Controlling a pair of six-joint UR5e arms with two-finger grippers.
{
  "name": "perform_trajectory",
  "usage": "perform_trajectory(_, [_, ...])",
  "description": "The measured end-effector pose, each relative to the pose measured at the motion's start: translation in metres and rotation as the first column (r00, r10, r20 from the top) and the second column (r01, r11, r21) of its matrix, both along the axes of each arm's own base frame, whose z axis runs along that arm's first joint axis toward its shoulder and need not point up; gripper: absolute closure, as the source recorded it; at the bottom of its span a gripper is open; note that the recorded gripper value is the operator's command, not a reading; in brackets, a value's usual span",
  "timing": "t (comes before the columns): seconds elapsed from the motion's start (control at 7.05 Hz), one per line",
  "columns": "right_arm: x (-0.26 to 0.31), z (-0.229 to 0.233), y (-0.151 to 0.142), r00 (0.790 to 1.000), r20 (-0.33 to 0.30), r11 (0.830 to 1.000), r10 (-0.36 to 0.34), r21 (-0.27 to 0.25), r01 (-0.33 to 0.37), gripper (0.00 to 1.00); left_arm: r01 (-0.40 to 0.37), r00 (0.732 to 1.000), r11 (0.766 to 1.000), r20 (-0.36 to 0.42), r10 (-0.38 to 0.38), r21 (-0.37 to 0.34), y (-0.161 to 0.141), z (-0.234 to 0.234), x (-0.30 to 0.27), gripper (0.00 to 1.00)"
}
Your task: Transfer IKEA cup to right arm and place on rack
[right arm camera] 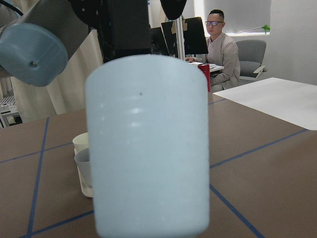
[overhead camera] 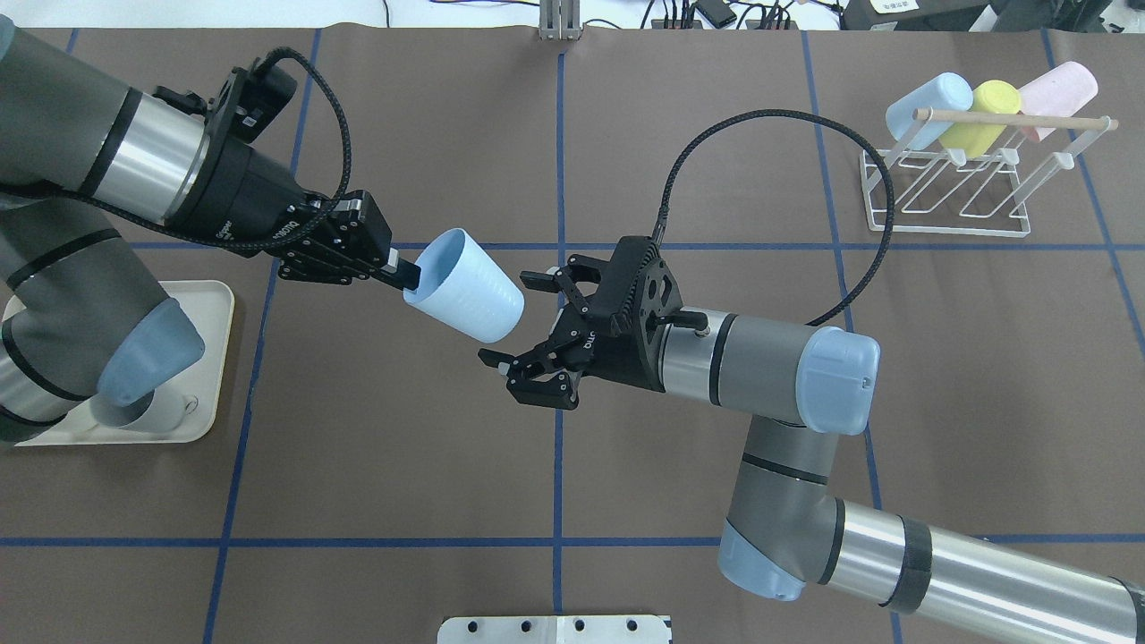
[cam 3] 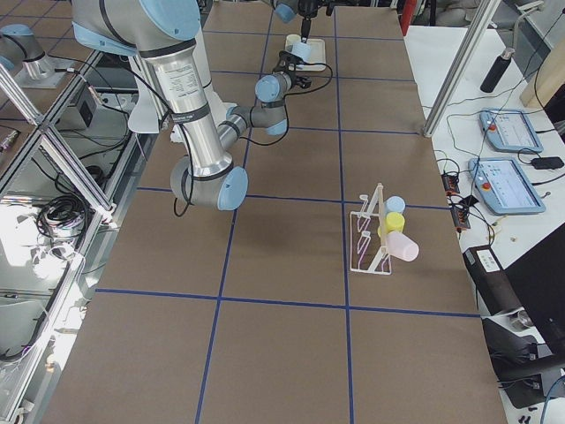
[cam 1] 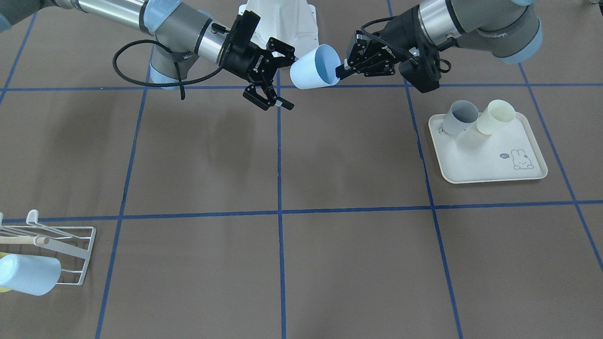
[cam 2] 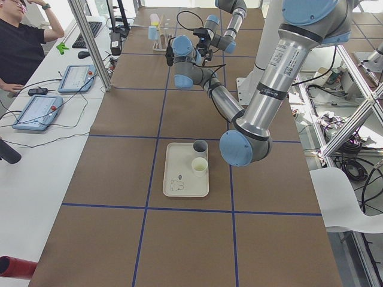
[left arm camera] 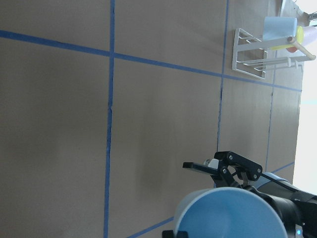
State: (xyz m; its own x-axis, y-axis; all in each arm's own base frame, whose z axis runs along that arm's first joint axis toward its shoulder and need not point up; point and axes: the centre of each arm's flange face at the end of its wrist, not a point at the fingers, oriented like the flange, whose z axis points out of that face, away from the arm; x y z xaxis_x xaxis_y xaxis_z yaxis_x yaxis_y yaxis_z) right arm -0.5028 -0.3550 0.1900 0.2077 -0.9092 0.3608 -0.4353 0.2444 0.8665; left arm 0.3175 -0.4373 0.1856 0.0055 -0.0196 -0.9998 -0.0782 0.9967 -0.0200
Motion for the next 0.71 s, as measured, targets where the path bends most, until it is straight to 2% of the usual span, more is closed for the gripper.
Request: perform_trajectory(0.71, [0.0,-0.005,0.005,1.0,0.011,1.0,-0.003,0.003,0.003,0.02,0.008,1.0,1.0,0.002,-0.008,0.0,0.007,0.004,0.024,1.0])
